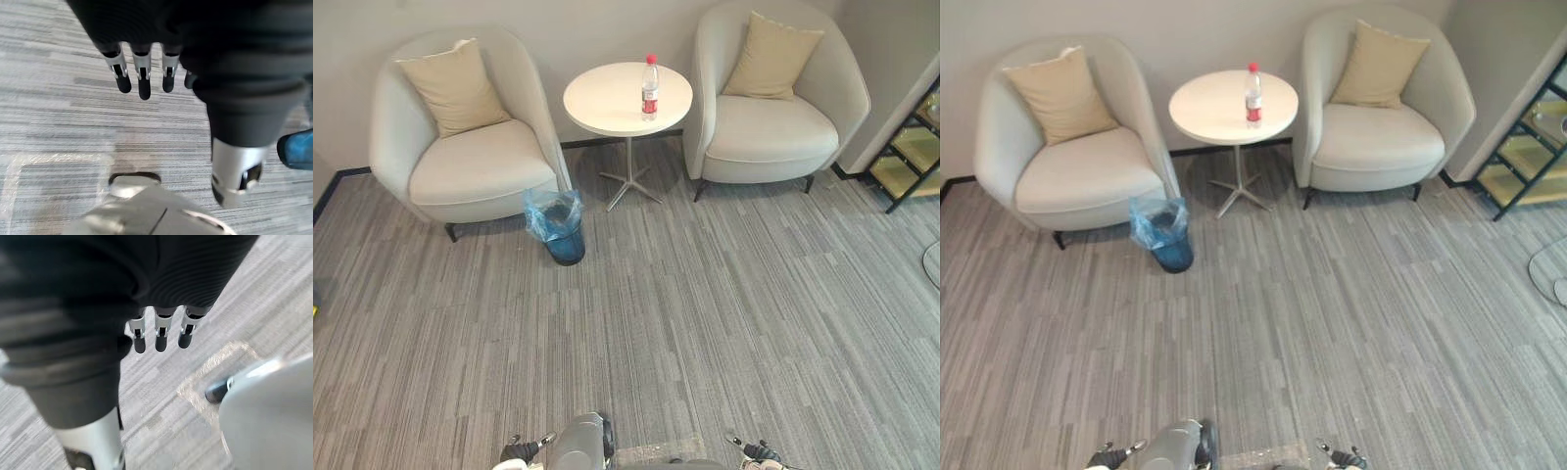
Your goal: Gather rubbish on tea table into small bin, then transfer packed bag to large trash can.
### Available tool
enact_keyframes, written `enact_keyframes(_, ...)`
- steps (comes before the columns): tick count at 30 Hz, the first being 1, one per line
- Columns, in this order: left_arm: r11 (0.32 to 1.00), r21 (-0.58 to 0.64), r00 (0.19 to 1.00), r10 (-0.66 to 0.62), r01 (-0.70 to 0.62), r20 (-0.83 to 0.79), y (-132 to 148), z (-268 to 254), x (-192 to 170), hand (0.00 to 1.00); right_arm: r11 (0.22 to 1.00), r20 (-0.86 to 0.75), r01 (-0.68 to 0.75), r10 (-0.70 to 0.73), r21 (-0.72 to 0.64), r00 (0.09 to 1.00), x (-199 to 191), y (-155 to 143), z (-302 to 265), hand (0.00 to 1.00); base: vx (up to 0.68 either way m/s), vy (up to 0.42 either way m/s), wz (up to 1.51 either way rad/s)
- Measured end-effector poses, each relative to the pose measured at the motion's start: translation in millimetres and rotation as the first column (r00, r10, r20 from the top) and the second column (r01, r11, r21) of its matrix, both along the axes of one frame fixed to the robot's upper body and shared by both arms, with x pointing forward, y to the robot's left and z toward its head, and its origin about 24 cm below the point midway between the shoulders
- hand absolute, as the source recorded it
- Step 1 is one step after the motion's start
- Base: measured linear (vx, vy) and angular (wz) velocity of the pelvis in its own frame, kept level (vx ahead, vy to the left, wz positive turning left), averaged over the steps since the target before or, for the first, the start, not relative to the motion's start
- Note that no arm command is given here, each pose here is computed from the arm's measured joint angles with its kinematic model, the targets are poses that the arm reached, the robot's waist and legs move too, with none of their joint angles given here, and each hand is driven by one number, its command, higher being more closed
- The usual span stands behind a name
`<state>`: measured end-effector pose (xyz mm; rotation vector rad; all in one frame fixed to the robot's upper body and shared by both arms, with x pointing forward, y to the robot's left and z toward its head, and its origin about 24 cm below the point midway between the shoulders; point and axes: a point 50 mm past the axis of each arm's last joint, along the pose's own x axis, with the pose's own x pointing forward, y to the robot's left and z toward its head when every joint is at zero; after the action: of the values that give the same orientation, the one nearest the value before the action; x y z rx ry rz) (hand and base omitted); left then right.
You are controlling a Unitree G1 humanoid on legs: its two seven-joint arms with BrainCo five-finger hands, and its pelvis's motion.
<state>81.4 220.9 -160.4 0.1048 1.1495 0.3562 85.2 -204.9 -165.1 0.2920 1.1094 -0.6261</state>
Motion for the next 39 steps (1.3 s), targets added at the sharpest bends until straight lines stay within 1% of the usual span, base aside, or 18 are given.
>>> enact_keyframes(4, 1.0, 0.0, 1.0, -0.001, 0.001, -0.005, -0.1, -0.2, -1.7, 0.0, 1.0, 0.005, -0.03, 0.03, -0.002, 1.0, 0.1, 1.8, 0.4, 0.0, 0.49, 0.183, -0.58)
enact_keyframes(9, 1.0, -0.002, 0.999, -0.019, 0.019, 0.033, -3.3, 2.8, 15.1, 0.0, 0.997, 0.081, -0.066, 0.068, -0.033, 0.994, 12.7, -1.2, 7.9, 0.0, 0.39, 0.059, -0.07)
enact_keyframes(12, 0.999, -0.031, 0.999, -0.016, 0.018, 0.051, -14.0, 2.4, 22.5, 0.0, 0.997, 0.106, -0.069, 0.074, -0.044, 0.992, 19.7, -3.2, 10.4, 0.0, 0.35, -0.103, 0.26)
enact_keyframes(14, 0.997, -0.071, 0.998, -0.017, 0.021, 0.055, -28.2, 0.4, 23.4, 0.0, 0.995, 0.107, -0.087, 0.091, -0.042, 0.99, 22.3, -1.5, 10.4, 0.0, 0.37, -0.223, 0.58)
enact_keyframes(16, 0.998, -0.058, 0.998, -0.022, 0.026, 0.062, -21.8, 1.6, 24.6, 0.0, 0.994, 0.097, -0.101, 0.104, -0.03, 0.99, 22.1, 1.6, 8.8, 0.0, 0.46, -0.301, 0.37)
enact_keyframes(17, 0.996, -0.095, 0.999, 0.009, -0.004, 0.051, -32.4, -1.1, 22.9, 0.0, 0.993, 0.106, -0.107, 0.112, -0.049, 0.988, 28.7, -5.8, 11.3, 0.0, 0.34, -0.221, -0.03)
enact_keyframes(18, 0.994, -0.106, 0.999, 0.014, -0.009, 0.045, -36.1, -2.1, 21.6, 0.0, 0.993, 0.1, -0.109, 0.114, -0.054, 0.988, 28.0, -8.3, 11.2, 0.0, 0.47, -0.323, -0.17)
enact_keyframes(19, 0.99, -0.139, 0.999, 0.028, -0.022, 0.041, -46.5, -3.7, 19.4, 0.0, 0.993, 0.097, -0.104, 0.109, -0.06, 0.989, 27.3, -12.5, 11.7, 0.0, 0.3, -0.212, 0.0)
enact_keyframes(23, 0.991, -0.131, 0.996, 0.035, -0.025, 0.077, -43.1, -0.1, 26.5, 0.0, 0.992, 0.078, -0.106, 0.11, -0.064, 0.991, 23.6, -12.5, 10.5, 0.0, 0.4, -0.255, 0.24)
enact_keyframes(25, 0.992, -0.123, 0.992, 0.051, -0.037, 0.117, -38.6, 4.0, 33.4, 0.0, 0.993, 0.042, -0.108, 0.11, -0.049, 0.993, 17.2, -8.7, 6.7, 0.0, 0.35, -0.139, 0.17)
enact_keyframes(28, 0.994, -0.113, 0.989, 0.011, 0.007, 0.15, -39.1, 7.2, 40.6, 0.0, 0.994, 0.027, -0.105, 0.107, -0.04, 0.994, 15.1, -7.5, 5.3, 0.0, 0.3, -0.012, -0.05)
enact_keyframes(31, 0.993, -0.111, 0.988, -0.007, 0.024, 0.154, -39.4, 7.3, 41.2, 0.0, 0.994, 0.011, -0.103, 0.103, -0.032, 0.995, 12.5, -7.0, 3.7, 0.0, 0.39, 0.113, -0.22)
enact_keyframes(33, 0.995, -0.087, 0.989, -0.042, 0.055, 0.142, -31.7, 7.7, 44.2, 0.0, 0.994, 0.01, -0.105, 0.105, -0.009, 0.994, 15.4, 0.6, 2.4, 0.0, 0.54, 0.13, -0.23)
enact_keyframes(35, 0.996, -0.092, 0.987, -0.003, 0.018, 0.159, -29.0, 8.9, 47.0, 0.0, 0.994, 0.021, -0.111, 0.111, -0.003, 0.994, 18.8, 4.1, 2.8, 0.0, 0.43, 0.18, -0.2)
enact_keyframes(37, 0.993, -0.119, 0.992, 0.017, -0.002, 0.125, -35.6, 4.4, 37.5, 0.0, 0.995, -0.008, -0.103, 0.103, -0.014, 0.995, 4.6, -1.6, 0.8, 0.0, 0.27, 0.196, -0.39)
enact_keyframes(39, 0.995, -0.097, 0.994, -0.005, 0.015, 0.105, -28.1, 3.8, 34.9, 0.0, 0.995, 0.014, -0.103, 0.104, -0.013, 0.995, 6.5, -1.0, 2.1, 0.0, 0.35, 0.162, 0.1)
